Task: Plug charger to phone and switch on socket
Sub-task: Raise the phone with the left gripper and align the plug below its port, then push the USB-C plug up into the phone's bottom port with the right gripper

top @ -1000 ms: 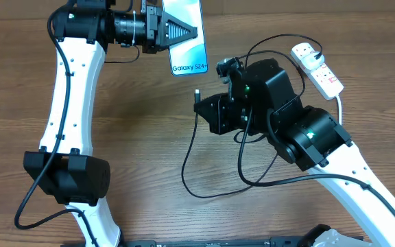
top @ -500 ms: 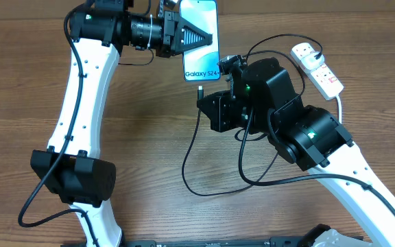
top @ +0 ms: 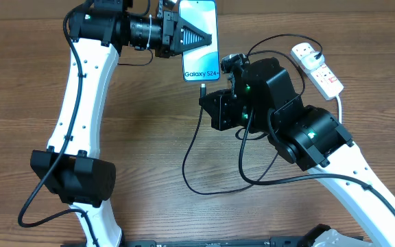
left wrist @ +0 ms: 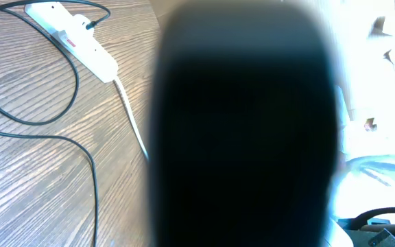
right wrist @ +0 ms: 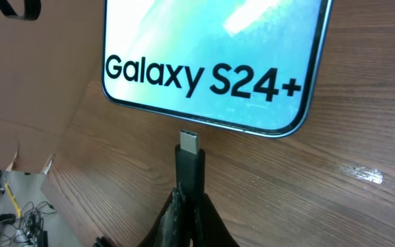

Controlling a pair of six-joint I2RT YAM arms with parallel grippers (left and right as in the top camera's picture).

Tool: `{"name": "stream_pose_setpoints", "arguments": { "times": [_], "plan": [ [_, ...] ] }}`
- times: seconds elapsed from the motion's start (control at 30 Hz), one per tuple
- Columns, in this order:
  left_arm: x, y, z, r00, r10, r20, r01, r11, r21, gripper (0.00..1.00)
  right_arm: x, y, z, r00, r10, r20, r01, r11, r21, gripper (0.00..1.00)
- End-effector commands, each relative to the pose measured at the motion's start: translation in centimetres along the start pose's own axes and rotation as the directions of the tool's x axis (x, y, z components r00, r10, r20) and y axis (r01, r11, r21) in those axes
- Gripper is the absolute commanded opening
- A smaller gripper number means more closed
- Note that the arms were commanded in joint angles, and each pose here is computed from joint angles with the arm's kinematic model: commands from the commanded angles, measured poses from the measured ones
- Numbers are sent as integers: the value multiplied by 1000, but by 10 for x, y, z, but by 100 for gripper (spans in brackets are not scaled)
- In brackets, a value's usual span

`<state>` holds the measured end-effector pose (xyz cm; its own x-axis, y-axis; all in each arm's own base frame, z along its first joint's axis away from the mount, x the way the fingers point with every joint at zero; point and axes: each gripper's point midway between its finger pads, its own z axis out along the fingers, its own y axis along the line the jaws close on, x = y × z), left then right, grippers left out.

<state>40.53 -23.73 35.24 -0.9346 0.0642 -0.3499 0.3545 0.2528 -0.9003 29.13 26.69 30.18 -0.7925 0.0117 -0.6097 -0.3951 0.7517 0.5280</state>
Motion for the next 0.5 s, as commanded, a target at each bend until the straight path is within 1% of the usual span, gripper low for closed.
{"name": "stream_pose_setpoints", "arguments": {
  "times": [0.0,0.47],
  "plan": [
    [2,-15,-4,998,55,-3,-55,998,44,4,-12,10,-10,999,-17,44,18,1000,-22,4],
    [3,-18,-4,997,76,-7,-76,995,63,4,-15,10,-10,998,-17,53,19,1000,-24,4]
  ]
}}
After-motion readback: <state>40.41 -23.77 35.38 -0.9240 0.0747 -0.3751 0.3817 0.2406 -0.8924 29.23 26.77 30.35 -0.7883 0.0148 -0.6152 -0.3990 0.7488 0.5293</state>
